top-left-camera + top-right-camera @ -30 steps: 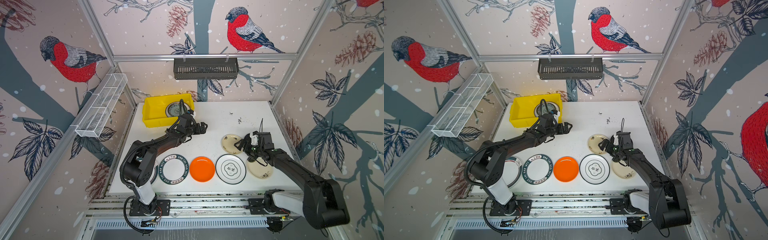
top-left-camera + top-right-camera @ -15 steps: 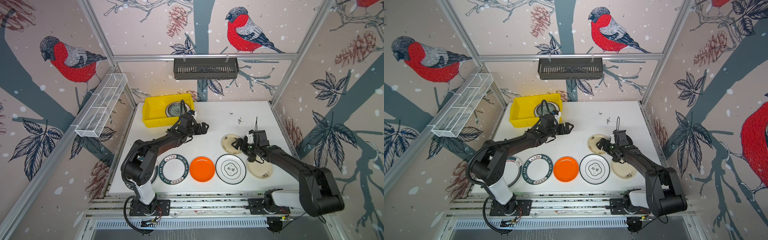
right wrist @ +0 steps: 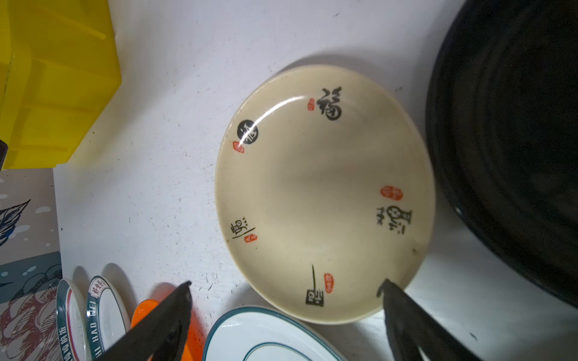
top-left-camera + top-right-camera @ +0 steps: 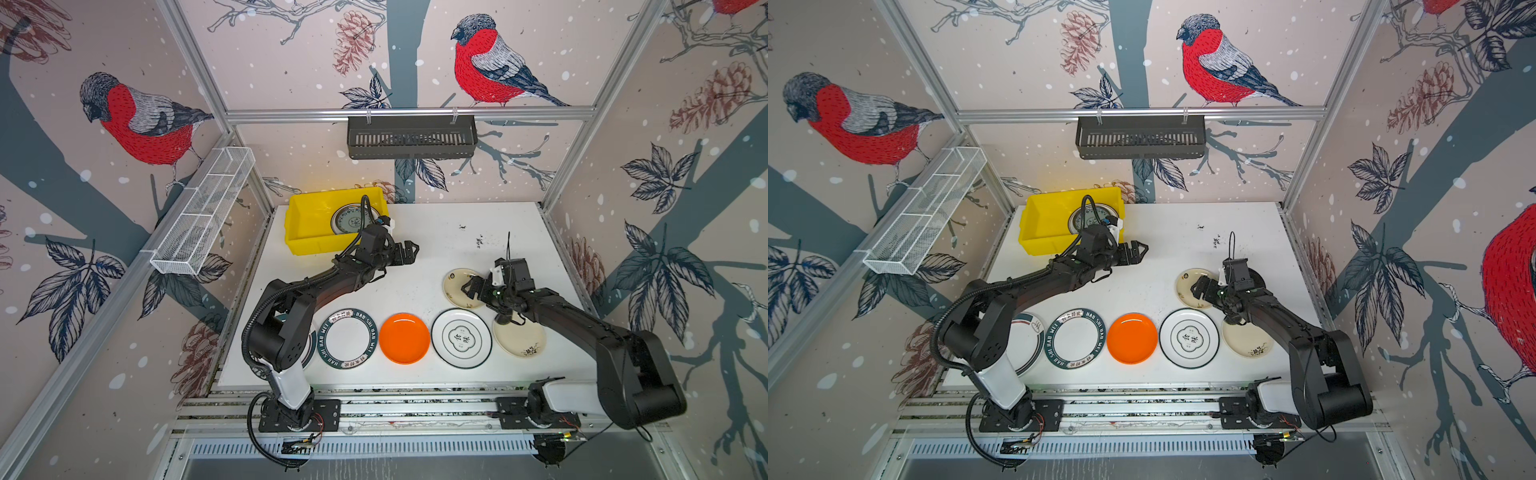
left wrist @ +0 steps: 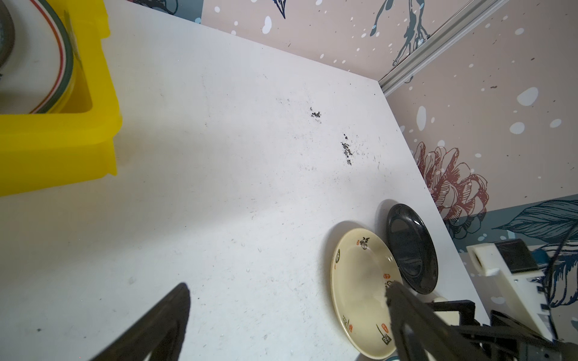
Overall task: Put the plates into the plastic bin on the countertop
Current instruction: 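Withdraw the left gripper from the bin while the right descends to the cream plate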
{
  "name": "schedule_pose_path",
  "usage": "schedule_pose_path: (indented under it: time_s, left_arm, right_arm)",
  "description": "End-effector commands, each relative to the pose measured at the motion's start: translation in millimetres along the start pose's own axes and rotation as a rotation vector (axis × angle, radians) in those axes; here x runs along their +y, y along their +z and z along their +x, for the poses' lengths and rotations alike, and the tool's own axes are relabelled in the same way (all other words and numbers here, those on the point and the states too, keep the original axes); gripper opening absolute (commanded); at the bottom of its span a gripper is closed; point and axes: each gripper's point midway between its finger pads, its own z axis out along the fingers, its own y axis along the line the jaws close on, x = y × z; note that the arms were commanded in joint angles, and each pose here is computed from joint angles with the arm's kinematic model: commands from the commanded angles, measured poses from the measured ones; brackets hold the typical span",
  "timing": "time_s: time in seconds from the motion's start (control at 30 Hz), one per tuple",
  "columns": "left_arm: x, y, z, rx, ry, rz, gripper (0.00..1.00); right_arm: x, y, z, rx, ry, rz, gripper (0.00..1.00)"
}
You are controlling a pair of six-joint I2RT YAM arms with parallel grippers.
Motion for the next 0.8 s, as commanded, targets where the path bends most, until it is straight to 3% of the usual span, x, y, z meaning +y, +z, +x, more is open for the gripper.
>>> schedule_pose_path:
  time_s: [0.0, 0.2, 0.53, 0.63, 0.77]
  left_arm:
    - [-3.1, 3.2, -4.8, -0.011, 0.025, 0.009, 0.97]
    - [-3.7, 9.4, -1.5, -0.002, 0.010, 0.029, 0.97]
    - [-3.1, 10.7, -3.3, 0.000, 0.022, 0.021, 0.97]
    - [-3.4, 10.9, -3.5, 0.003, 0.025, 0.020, 0.97]
    - [-5.2, 9.4, -5.6, 0.005, 0.036, 0.019, 0.97]
  right_arm:
    - [-4.5, -10.3, -6.4, -0.042, -0.017, 0.052, 0.95]
    - [-25.7, -2.7, 2.4, 0.006, -0.028, 0.137, 0.93]
    - [-28.3, 12.4, 5.2, 0.041, -0.006, 0.108, 0.87]
    - [-27.9, 16.3, 2.6, 0.037, 0.001, 0.094, 0.80]
    - [-28.2, 21.7, 1.0, 0.049, 0.008, 0.087, 0.63]
